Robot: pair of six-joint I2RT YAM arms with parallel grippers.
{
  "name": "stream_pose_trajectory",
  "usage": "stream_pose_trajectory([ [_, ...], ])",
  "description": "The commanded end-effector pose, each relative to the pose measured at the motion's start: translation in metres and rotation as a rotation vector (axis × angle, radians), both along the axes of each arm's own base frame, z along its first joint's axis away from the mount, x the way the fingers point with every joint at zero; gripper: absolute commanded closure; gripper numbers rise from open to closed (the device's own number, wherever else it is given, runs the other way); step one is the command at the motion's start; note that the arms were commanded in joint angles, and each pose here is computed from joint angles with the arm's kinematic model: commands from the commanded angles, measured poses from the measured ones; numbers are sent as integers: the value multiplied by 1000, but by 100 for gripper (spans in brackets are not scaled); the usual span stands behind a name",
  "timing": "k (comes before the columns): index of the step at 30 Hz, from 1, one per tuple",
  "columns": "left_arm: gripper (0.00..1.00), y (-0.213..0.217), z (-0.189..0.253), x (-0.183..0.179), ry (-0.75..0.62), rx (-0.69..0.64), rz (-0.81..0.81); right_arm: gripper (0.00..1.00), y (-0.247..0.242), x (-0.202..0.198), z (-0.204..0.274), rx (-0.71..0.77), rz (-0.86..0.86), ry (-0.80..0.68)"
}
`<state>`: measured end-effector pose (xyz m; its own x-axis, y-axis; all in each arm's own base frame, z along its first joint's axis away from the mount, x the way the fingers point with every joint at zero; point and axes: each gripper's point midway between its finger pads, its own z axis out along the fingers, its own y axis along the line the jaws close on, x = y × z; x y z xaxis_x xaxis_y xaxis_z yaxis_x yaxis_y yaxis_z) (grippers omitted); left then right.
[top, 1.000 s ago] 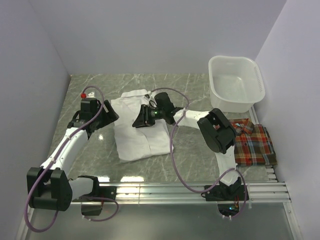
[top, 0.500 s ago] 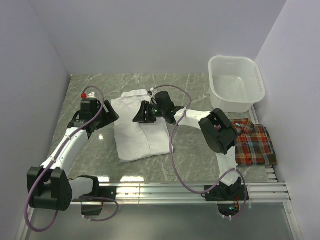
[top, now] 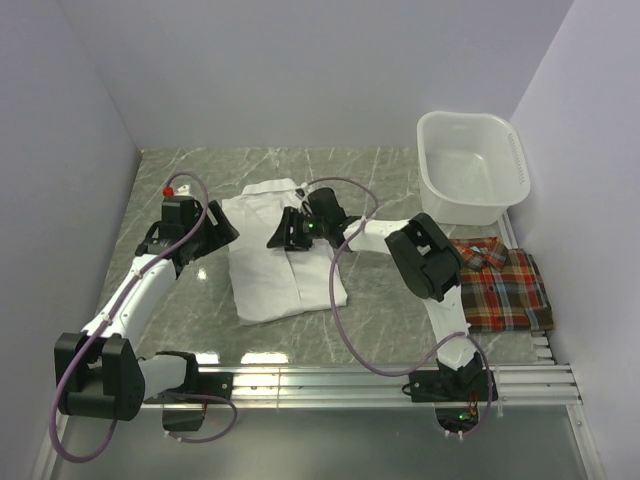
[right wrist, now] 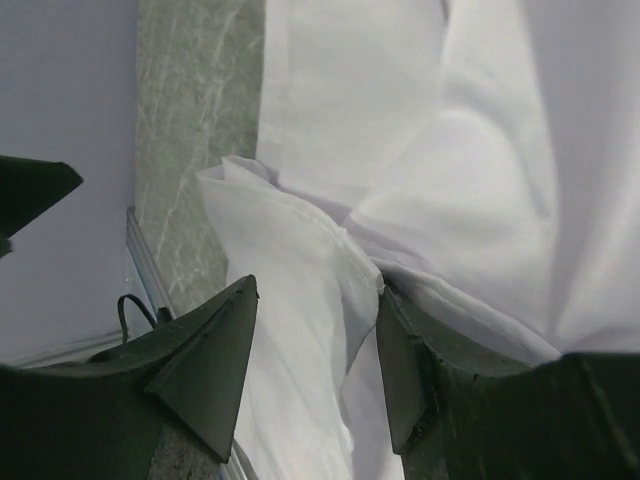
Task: Fold and stack the long sleeve shirts
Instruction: Fold the shirt
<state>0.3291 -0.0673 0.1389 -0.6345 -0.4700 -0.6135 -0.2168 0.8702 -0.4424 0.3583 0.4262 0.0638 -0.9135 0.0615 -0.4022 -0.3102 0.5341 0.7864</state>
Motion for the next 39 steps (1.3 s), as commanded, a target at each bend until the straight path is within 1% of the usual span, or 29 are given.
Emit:
stream_pose_trajectory([
  [1, 20, 0, 4, 5, -31, 7, -17, 42, -8, 20, 8, 49, -62, -21],
  [2, 20, 0, 4, 5, -31, 7, -17, 42, -14, 20, 2, 44, -87, -15],
  [5, 20, 0, 3, 5, -28, 8, -16, 42, -29, 27, 13, 47, -116, -38],
  [6, 20, 0, 3, 5, -29, 7, -17, 42, -32, 29, 24, 50, -128, -61],
  [11, 20, -1, -3, 5, -3, 7, -20, 42, -49, 30, 23, -15, -158, -79],
  [14, 23, 2, -12, 4, 38, 10, -1, 43, -59, 28, 34, 26, -179, -84],
  [15, 25, 0, -12, 4, 45, -6, 4, 43, -61, 28, 47, 53, -178, -95],
  [16, 27, -6, -12, 3, 52, -33, -5, 43, -61, 26, 53, 72, -163, -97],
  [17, 38, -9, -11, 5, 52, -56, -6, 44, -65, 27, 57, 80, -168, -99],
  [18, 47, -14, -10, 6, 52, -90, -2, 45, -67, 28, 68, 91, -168, -117],
  [19, 53, -21, -9, 7, 46, -121, -21, 46, -69, 29, 72, 92, -169, -123],
  [20, 61, -24, -10, 9, 47, -138, -20, 47, -72, 31, 74, 86, -174, -128],
  [21, 65, -27, -10, 13, 40, -165, -8, 48, -72, 31, 76, 87, -176, -133],
  [22, 71, -29, -19, 15, 66, -174, 2, 49, -73, 32, 76, 86, -177, -131],
  [25, 78, -35, -33, 22, 104, -226, 34, 53, -78, 38, 61, 83, -205, -85],
  [26, 84, -34, -45, 25, 129, -226, 55, 57, -79, 38, 57, 102, -218, -72],
  [27, 87, -35, -50, 29, 121, -246, 73, 58, -84, 41, 49, 104, -234, -54],
  [28, 92, -37, -60, 32, 136, -249, 82, 62, -86, 42, 43, 109, -243, -41],
  [29, 94, -37, -64, 35, 135, -256, 97, 64, -89, 43, 31, 118, -259, -16],
  [32, 96, -42, -80, 48, 129, -245, 108, 68, -99, 46, 13, 130, -288, 19],
  [36, 95, -50, -94, 65, 107, -250, 105, 72, -116, 49, -18, 92, -338, 63],
  [37, 95, -52, -102, 67, 117, -244, 108, 72, -121, 48, -22, 91, -347, 68],
  [39, 95, -52, -101, 72, 101, -236, 103, 72, -129, 50, -25, 82, -368, 73],
])
